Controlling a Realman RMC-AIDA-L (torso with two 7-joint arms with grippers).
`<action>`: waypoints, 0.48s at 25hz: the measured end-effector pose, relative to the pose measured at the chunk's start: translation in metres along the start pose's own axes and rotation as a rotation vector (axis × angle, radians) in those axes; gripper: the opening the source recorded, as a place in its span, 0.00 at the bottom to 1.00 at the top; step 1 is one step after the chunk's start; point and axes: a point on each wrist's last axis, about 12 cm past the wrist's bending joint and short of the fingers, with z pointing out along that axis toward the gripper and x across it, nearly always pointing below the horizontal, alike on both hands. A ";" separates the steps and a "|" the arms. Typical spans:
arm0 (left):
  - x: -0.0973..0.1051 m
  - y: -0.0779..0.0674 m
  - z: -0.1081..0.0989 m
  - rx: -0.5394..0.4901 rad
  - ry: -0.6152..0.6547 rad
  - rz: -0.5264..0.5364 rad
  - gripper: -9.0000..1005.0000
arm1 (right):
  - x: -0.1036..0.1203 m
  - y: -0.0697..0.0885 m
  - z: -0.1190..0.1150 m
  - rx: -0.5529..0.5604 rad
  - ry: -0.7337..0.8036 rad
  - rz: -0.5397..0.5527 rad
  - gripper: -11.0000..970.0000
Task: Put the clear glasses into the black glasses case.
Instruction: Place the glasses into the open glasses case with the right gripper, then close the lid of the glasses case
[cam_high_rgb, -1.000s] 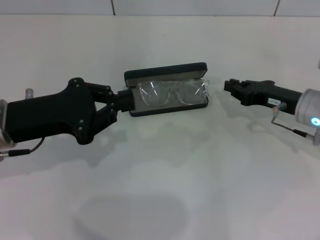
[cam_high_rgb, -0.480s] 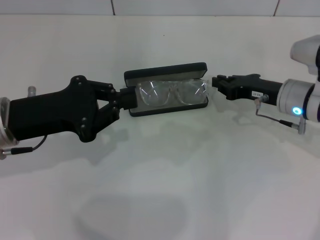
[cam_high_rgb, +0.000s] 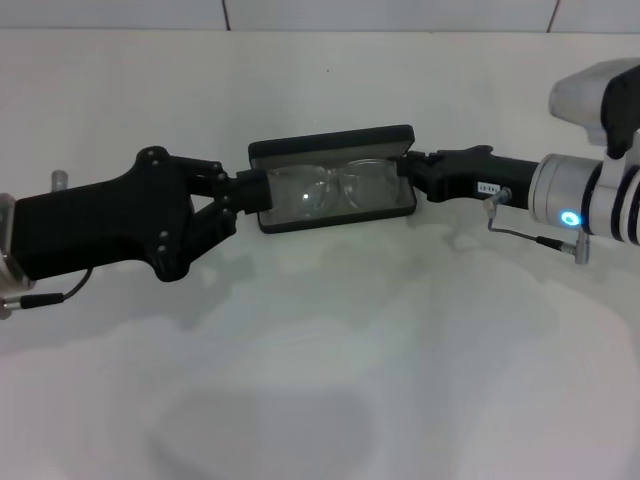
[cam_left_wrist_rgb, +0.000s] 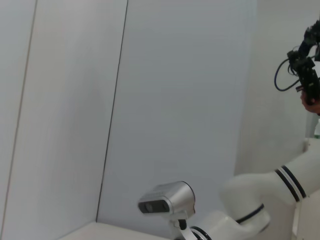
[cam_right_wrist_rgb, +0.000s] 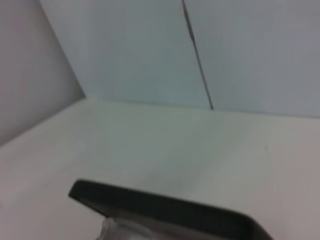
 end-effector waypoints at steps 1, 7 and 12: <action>0.000 0.000 -0.001 -0.002 -0.001 -0.001 0.07 | 0.000 0.001 -0.001 -0.003 -0.014 0.006 0.15; 0.000 0.000 -0.002 -0.005 -0.005 0.000 0.07 | -0.001 0.006 -0.004 -0.027 -0.043 0.004 0.15; -0.006 0.002 -0.001 -0.025 -0.054 0.029 0.07 | 0.010 0.004 -0.019 -0.026 -0.074 0.025 0.15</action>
